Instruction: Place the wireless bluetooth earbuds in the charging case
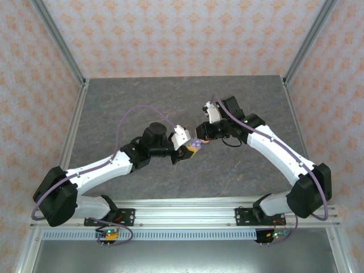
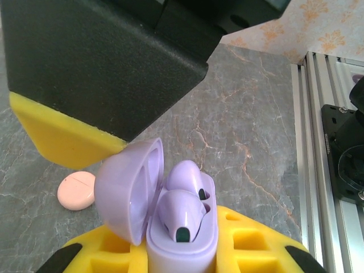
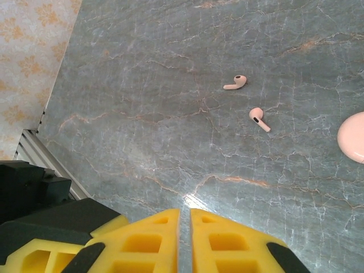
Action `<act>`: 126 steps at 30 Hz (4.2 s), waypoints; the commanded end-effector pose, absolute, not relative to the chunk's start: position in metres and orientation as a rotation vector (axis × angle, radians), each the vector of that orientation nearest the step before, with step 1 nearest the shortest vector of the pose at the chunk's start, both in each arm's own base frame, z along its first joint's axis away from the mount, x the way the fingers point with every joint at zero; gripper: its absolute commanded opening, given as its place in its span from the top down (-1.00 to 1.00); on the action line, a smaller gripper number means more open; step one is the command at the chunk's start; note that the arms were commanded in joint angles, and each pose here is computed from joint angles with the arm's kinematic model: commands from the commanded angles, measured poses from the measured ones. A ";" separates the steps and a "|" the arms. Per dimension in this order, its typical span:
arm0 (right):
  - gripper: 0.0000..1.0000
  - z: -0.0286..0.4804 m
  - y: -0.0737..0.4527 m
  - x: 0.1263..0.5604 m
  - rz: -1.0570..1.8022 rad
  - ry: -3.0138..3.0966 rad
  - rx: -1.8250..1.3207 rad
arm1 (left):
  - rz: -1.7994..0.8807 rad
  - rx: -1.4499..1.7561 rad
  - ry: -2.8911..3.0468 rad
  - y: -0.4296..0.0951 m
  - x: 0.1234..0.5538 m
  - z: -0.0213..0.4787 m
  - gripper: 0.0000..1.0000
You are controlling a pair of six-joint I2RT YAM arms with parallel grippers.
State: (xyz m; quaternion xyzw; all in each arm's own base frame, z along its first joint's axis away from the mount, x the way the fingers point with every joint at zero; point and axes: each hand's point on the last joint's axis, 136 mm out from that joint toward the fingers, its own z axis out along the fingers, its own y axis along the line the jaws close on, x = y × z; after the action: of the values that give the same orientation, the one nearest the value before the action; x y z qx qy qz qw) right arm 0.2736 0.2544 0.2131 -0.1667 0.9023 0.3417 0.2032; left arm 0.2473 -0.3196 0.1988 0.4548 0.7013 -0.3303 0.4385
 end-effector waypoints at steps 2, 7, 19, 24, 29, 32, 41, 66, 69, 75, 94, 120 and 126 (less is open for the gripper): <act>0.72 0.220 0.262 0.264 0.998 2.517 -0.540 | -0.785 1.092 1.731 -0.324 0.259 0.214 1.00; 0.71 0.217 0.262 0.259 0.974 2.535 -0.567 | -0.777 1.037 1.765 -0.323 0.269 0.217 1.00; 0.69 0.208 0.250 0.262 0.873 2.562 -0.542 | -0.798 0.925 1.814 -0.318 0.286 0.219 1.00; 0.58 0.208 0.245 0.266 0.826 2.558 -0.517 | -0.804 0.889 1.841 -0.317 0.291 0.216 1.00; 0.20 0.205 0.215 0.296 0.557 2.542 -0.305 | -0.794 0.750 1.927 -0.308 0.310 0.210 1.00; 0.18 0.202 0.194 0.309 0.435 2.540 -0.185 | -0.834 0.575 2.017 -0.295 0.332 0.203 1.00; 0.17 0.186 0.140 0.322 0.323 2.540 0.112 | -0.811 0.280 2.211 -0.271 0.380 0.172 1.00; 0.17 0.156 0.134 0.294 0.385 2.582 0.161 | -0.755 0.042 2.436 -0.273 0.525 0.100 1.00; 0.16 0.154 0.134 0.292 0.389 2.587 0.168 | -0.735 0.033 2.460 -0.274 0.536 0.090 1.00; 0.16 0.149 0.133 0.289 0.383 2.602 0.175 | -0.708 0.020 2.524 -0.276 0.548 0.063 0.95; 0.15 0.145 0.125 0.283 0.344 2.611 0.186 | -0.542 -0.005 2.612 -0.258 0.552 0.030 0.31; 0.08 0.129 0.131 0.292 0.329 2.641 0.161 | -0.423 0.071 2.419 -0.223 0.519 0.138 -0.31; 0.08 0.114 0.140 0.303 0.337 2.683 0.137 | -0.510 0.089 2.454 -0.222 0.476 0.141 -0.29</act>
State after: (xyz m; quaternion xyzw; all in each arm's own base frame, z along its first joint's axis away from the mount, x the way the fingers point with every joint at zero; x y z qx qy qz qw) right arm 0.2918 0.1328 0.1140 0.0596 0.9688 0.1144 0.2116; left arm 0.4911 -0.2205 0.1461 0.0333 0.9290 -0.1748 0.3244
